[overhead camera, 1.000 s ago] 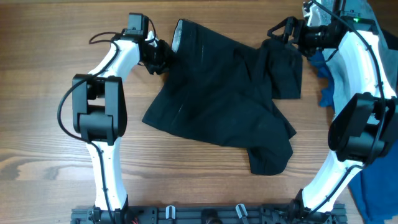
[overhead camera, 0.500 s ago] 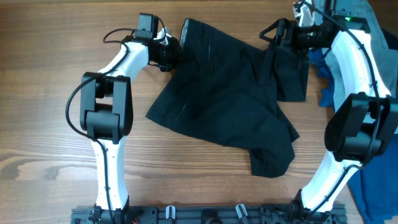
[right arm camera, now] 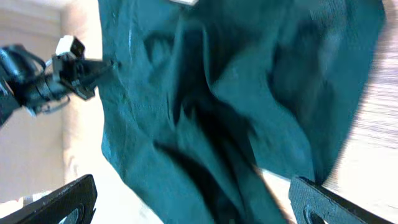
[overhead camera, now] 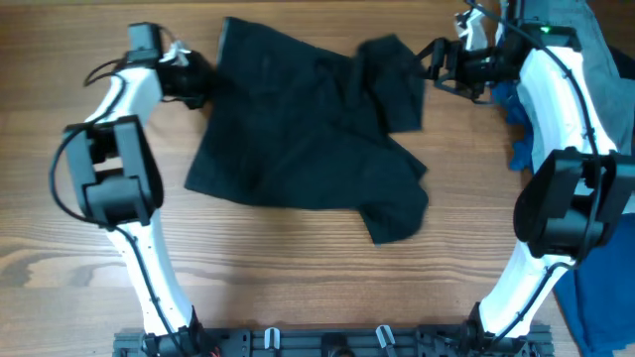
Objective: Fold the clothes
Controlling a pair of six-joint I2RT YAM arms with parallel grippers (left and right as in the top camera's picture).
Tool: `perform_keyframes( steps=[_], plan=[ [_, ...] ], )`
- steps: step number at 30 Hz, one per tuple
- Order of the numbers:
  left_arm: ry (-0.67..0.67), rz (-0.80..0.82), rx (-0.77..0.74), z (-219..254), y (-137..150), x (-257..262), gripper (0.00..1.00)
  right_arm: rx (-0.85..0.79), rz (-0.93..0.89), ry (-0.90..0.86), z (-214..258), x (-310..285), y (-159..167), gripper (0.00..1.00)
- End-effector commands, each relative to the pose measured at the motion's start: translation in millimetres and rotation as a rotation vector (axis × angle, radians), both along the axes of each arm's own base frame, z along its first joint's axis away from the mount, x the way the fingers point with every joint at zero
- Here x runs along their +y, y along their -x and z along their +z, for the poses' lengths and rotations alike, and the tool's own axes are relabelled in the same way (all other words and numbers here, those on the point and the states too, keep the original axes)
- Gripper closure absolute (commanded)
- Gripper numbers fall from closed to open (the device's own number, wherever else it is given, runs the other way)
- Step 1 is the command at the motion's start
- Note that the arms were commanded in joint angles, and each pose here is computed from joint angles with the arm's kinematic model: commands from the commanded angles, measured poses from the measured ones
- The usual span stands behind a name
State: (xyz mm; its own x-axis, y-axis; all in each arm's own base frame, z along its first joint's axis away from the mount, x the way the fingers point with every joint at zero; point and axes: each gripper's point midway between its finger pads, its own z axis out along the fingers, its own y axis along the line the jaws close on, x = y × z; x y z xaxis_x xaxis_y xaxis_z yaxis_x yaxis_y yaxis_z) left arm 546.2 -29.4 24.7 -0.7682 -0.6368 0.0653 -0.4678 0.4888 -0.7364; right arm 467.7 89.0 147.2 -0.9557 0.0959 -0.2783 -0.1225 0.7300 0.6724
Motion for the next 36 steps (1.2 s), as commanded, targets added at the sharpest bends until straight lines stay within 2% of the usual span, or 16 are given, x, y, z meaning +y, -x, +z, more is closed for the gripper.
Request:
perform_keyframes(
  steps=[1, 6, 10, 17, 29, 34, 35, 36],
  plan=[
    [0.06, -0.005, 0.008, 1, 2, 0, 0.96, -0.004, 0.08, 0.02, 1, 30, 10, 0.0],
    [0.092, -0.038, 0.009, 5, 5, -14, 0.96, 0.036, 0.112, 0.084, -35, 48, 10, 0.02],
    [0.102, -0.05, 0.026, 4, 9, -21, 0.96, 0.066, 0.067, 0.065, -71, 45, -9, 0.03],
    [0.108, -0.05, 0.05, 3, 13, -22, 0.96, 0.039, -0.006, -0.014, -100, 14, -37, 0.01],
    [0.109, -0.05, 0.051, 3, 13, -22, 0.96, -0.082, 0.031, -0.005, -101, 21, -56, 0.01],
    [0.109, -0.05, 0.051, 3, 13, -22, 0.96, -0.08, 0.072, -0.01, -115, 46, -55, 0.06],
    [0.109, -0.05, 0.051, 3, 13, -22, 0.96, -0.081, 0.085, -0.01, -119, 53, -54, 0.1],
    [0.109, -0.05, 0.051, 3, 13, -22, 0.96, -0.088, 0.096, -0.011, -120, 59, -54, 0.19]
  ],
)
